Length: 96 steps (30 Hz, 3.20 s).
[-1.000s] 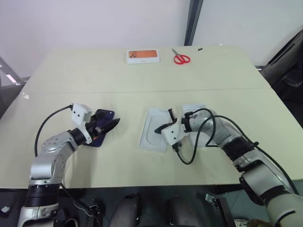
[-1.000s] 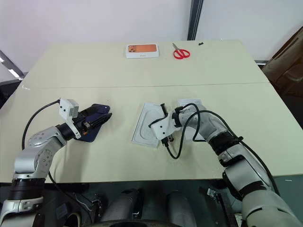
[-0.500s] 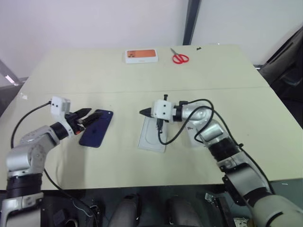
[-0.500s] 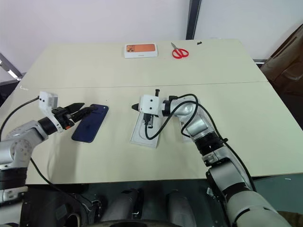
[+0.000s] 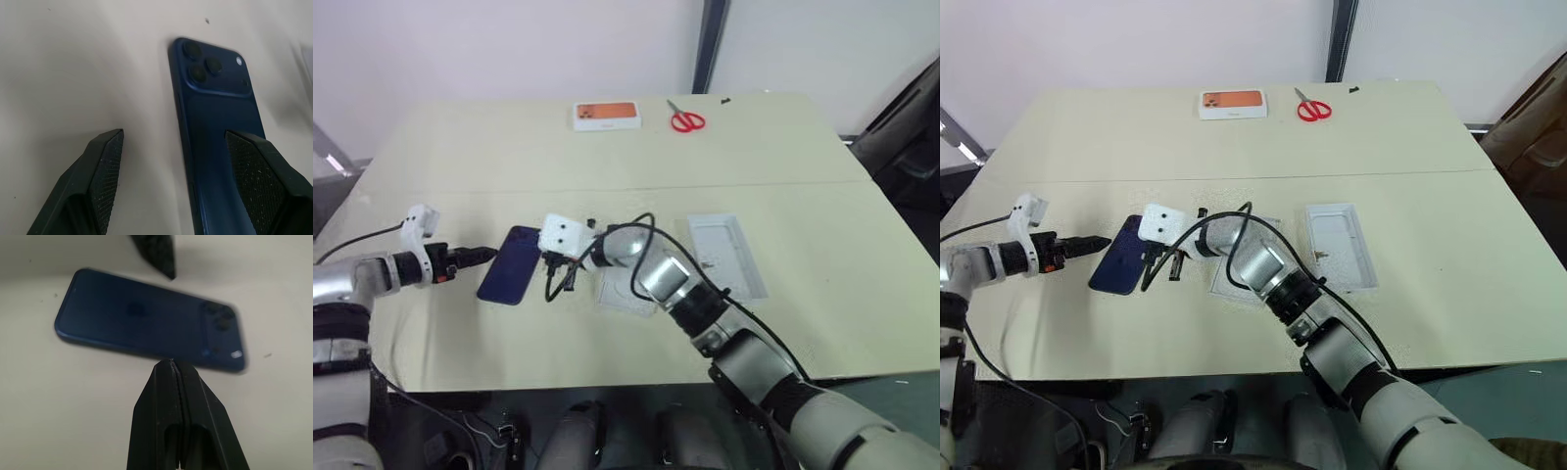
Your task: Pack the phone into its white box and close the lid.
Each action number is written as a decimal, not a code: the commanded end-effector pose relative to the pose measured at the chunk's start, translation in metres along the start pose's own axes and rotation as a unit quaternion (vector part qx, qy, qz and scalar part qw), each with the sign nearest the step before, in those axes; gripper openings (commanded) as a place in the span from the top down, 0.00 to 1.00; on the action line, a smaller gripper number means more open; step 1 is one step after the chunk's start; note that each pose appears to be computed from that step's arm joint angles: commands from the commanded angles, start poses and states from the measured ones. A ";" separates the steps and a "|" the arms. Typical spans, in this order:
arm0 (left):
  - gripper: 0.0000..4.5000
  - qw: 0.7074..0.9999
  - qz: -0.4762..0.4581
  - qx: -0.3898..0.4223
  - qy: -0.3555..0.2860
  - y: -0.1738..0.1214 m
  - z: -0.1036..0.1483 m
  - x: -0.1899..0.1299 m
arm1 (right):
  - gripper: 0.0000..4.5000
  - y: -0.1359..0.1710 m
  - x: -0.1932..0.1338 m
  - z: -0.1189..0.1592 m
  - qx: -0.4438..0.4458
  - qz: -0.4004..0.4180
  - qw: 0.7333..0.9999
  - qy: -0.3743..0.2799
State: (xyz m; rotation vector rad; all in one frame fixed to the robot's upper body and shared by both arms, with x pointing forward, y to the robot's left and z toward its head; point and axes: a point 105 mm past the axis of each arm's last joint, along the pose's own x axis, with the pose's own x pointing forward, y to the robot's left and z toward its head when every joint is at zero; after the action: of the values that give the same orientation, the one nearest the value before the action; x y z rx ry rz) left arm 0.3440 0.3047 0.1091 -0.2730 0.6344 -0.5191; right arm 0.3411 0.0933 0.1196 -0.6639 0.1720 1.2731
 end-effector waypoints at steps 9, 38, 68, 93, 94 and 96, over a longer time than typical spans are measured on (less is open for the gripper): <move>0.23 0.982 -0.100 -0.045 0.154 -0.023 -0.054 0.020 | 0.99 0.013 0.013 0.001 0.053 0.029 0.997 0.042; 0.23 0.962 -0.196 -0.138 0.128 -0.068 -0.059 0.051 | 0.99 0.009 0.010 -0.027 0.017 0.010 0.997 0.078; 0.91 0.964 -0.172 -0.190 0.071 -0.047 -0.042 0.029 | 1.00 0.011 0.007 -0.034 0.013 0.009 0.996 0.082; 1.00 0.913 -0.303 -0.252 -0.105 -0.096 0.010 0.021 | 0.40 -0.011 -0.077 0.010 0.123 0.026 0.986 -0.111; 1.00 0.910 -0.305 -0.259 -0.107 -0.099 0.010 0.021 | 0.30 -0.007 -0.082 0.007 0.116 0.033 0.987 -0.108; 1.00 0.908 -0.301 -0.266 -0.118 -0.103 0.008 0.025 | 0.10 0.000 -0.093 0.001 0.100 0.038 0.988 -0.108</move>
State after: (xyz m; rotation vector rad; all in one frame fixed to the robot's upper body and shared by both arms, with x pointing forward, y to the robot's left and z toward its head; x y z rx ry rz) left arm 0.3286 0.2060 0.1298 -1.0513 0.4966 -0.8606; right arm 0.3278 0.0085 0.1490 -0.3309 0.2197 1.2947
